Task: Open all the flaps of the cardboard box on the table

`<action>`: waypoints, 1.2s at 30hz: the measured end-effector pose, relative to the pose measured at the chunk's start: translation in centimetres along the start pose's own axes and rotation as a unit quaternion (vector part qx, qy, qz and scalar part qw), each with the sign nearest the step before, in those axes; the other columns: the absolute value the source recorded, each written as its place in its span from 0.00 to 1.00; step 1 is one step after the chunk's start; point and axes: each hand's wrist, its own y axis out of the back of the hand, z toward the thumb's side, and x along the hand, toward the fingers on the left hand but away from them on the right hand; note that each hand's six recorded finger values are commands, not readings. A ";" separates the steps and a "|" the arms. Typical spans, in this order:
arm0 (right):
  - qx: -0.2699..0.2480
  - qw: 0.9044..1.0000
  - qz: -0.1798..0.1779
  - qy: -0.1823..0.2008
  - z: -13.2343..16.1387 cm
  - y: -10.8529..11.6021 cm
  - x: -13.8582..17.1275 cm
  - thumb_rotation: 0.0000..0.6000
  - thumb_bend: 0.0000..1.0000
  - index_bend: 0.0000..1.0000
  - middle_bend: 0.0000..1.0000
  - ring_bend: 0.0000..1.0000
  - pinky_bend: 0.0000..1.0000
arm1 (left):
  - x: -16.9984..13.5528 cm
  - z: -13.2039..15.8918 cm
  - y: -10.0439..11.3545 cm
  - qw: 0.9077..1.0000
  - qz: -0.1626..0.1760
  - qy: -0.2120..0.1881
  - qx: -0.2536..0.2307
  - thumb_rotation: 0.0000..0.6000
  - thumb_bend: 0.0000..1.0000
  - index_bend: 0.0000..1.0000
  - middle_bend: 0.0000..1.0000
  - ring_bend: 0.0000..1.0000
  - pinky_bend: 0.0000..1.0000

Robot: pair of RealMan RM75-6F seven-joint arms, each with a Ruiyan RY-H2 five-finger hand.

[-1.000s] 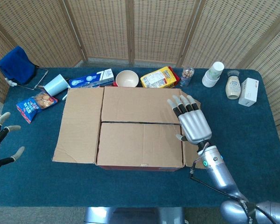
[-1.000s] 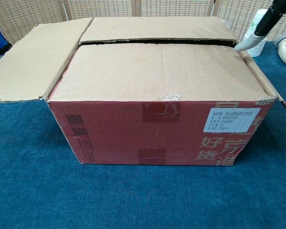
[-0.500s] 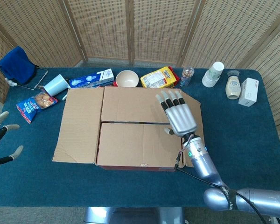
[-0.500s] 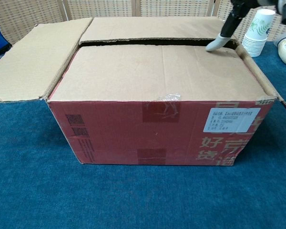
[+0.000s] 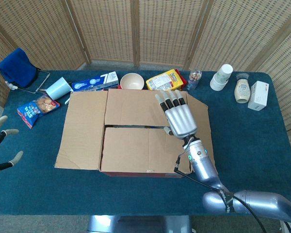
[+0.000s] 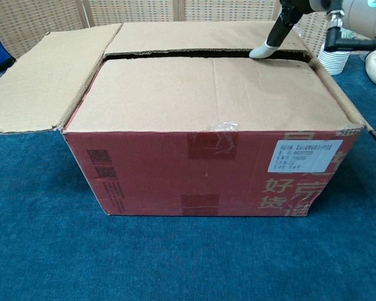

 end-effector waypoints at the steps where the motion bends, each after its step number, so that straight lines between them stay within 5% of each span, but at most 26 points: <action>1: 0.002 1.000 -0.008 0.001 0.0 -0.1 0.0 1.00 0.24 0.03 0.00 0.00 0.07 | 0.0 0.0 0.0 1.000 -0.001 0.000 0.000 0.89 0.11 0.28 0.04 0.06 0.10; 18: -0.009 0.998 -0.060 0.002 -0.4 0.4 -0.4 1.00 0.33 0.07 0.05 0.00 0.14 | 0.0 0.0 -0.3 1.000 -0.007 0.001 -0.001 0.89 0.11 0.28 0.03 0.06 0.10; 27: 0.002 0.986 -0.164 -0.010 -1.3 2.7 -1.4 1.00 0.39 0.31 0.35 0.18 0.25 | 0.0 -0.2 -0.4 1.000 -0.010 0.003 0.000 0.89 0.11 0.28 0.03 0.06 0.11; 36: 0.004 0.966 -0.257 -0.036 -2.6 5.5 -2.7 1.00 0.41 0.43 0.46 0.25 0.30 | 0.0 -0.3 -0.5 1.000 -0.014 0.005 0.002 0.89 0.11 0.28 0.02 0.06 0.11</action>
